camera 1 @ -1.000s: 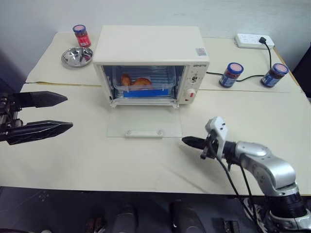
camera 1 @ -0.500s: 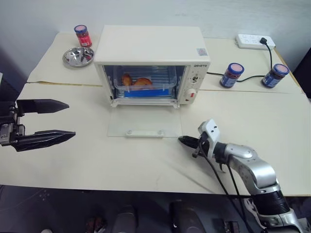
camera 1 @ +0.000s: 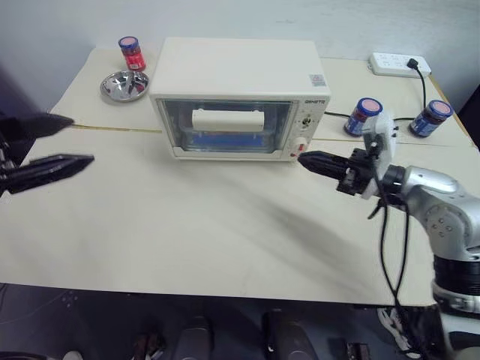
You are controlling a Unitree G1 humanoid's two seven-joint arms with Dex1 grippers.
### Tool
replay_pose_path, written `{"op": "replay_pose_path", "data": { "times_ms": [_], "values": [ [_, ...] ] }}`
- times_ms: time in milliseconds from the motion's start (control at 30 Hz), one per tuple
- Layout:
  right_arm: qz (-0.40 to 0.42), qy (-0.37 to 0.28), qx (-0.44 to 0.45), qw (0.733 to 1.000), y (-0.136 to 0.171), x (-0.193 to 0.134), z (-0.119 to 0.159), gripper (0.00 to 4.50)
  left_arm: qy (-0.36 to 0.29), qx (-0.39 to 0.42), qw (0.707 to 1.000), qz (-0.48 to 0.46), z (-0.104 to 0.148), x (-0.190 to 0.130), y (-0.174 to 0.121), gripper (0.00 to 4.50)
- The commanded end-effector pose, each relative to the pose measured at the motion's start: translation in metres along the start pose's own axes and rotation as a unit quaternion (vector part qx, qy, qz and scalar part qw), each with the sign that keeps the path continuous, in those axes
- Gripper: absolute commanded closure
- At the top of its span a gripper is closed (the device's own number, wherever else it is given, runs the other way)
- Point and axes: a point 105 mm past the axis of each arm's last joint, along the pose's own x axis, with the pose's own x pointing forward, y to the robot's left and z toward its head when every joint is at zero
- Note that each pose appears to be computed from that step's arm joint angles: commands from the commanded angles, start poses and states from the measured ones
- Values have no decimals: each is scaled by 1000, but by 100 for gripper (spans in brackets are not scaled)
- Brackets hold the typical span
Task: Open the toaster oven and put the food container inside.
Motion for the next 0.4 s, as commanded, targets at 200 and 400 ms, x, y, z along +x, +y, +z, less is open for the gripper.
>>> {"op": "replay_pose_path", "data": {
  "times_ms": [200, 400],
  "values": [
    [12, 22, -36, 999, -13, -45, 40, 126, -2, 17, 999, 35, -1, -9, 9, 0],
    [6, 56, -56, 997, -21, -67, 44, 3, 12, 23, 999, 46, -7, -15, 10, 0]
  ]
}}
